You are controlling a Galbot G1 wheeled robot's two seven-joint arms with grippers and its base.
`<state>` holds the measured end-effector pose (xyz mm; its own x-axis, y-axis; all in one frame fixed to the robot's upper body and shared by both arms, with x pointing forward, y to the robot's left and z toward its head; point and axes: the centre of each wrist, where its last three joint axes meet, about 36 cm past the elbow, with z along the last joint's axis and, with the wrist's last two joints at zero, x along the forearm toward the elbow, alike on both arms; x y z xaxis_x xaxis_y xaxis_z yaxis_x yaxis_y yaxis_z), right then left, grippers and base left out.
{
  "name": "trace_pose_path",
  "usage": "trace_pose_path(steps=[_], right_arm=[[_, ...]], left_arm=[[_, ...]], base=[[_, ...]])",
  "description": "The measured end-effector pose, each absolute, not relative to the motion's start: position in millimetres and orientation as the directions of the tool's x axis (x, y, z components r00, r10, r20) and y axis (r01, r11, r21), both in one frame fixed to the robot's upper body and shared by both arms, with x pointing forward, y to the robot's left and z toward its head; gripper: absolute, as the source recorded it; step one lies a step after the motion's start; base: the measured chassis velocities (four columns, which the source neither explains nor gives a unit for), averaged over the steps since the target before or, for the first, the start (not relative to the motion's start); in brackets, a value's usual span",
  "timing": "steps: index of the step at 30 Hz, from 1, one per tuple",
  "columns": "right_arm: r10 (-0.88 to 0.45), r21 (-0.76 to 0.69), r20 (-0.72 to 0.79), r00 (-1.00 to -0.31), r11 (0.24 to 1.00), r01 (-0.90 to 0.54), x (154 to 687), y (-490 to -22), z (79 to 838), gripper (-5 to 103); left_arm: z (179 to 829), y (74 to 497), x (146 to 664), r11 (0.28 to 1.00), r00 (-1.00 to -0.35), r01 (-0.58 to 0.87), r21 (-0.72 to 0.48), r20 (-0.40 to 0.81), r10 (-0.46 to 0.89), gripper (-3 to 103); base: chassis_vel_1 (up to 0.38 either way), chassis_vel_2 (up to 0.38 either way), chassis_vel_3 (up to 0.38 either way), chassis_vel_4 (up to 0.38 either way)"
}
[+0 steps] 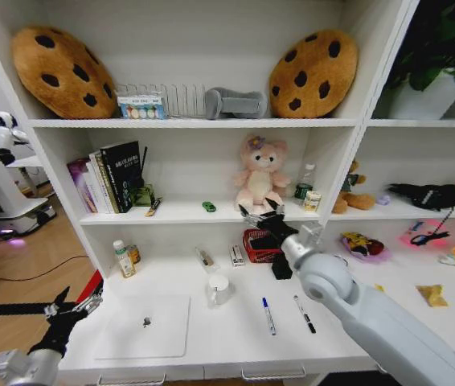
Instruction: Organize the objects on the table.
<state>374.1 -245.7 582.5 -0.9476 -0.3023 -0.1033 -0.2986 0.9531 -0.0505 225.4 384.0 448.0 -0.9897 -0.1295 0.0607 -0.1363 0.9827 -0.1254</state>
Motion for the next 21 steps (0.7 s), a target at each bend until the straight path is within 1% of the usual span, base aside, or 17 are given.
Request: trace_pose_path(steps=[5,7,8,11,12,14,17,20,21], right_arm=[[-0.237,-0.055,-0.117,-0.964,0.971,-0.232,347.5,-264.2,576.6,100],[-0.189,-0.044,-0.101,-0.977,0.982,-0.186,328.7,-272.5,565.6,100],[-0.189,-0.044,-0.101,-0.977,0.982,-0.186,328.7,-272.5,565.6,100],[-0.118,-0.036,-0.080,-0.990,0.993,-0.116,307.2,-281.1,550.3,100],[-0.118,-0.036,-0.080,-0.990,0.993,-0.116,307.2,-281.1,550.3,100],[-0.083,-0.037,-0.043,-0.996,0.996,-0.082,291.1,-285.0,534.0,100],[-0.078,-0.035,-0.020,-0.997,0.996,-0.078,285.5,-285.2,527.5,100],[-0.061,-0.010,0.091,-0.994,0.998,-0.062,274.7,-279.7,508.5,100],[-0.061,-0.010,0.091,-0.994,0.998,-0.062,274.7,-279.7,508.5,100]], left_arm=[[448.0,384.1,225.4,0.983,-0.990,-0.137,-0.125,0.061,-0.130,100],[448.0,384.0,225.4,0.983,-0.990,-0.136,-0.125,0.061,-0.130,100],[448.0,384.0,225.4,0.983,-0.990,-0.136,-0.125,0.061,-0.130,100],[448.0,384.0,225.4,0.983,-0.990,-0.136,-0.125,0.061,-0.130,100],[448.0,384.0,225.4,0.983,-0.990,-0.136,-0.125,0.061,-0.130,100],[448.0,384.0,225.4,0.983,-0.990,-0.136,-0.125,0.061,-0.130,100],[448.0,384.0,225.4,0.983,-0.990,-0.136,-0.125,0.061,-0.130,100],[448.0,384.0,225.4,0.983,-0.990,-0.136,-0.125,0.061,-0.130,100],[448.0,384.0,225.4,0.983,-0.990,-0.136,-0.125,0.061,-0.130,100]], base=[[0.000,0.000,0.000,0.000],[0.000,0.000,0.000,0.000],[0.000,0.000,0.000,0.000],[0.000,0.000,0.000,0.000],[0.000,0.000,0.000,0.000],[0.000,0.000,0.000,0.000],[0.000,0.000,0.000,0.000],[0.000,0.000,0.000,0.000],[0.000,0.000,0.000,0.000]])
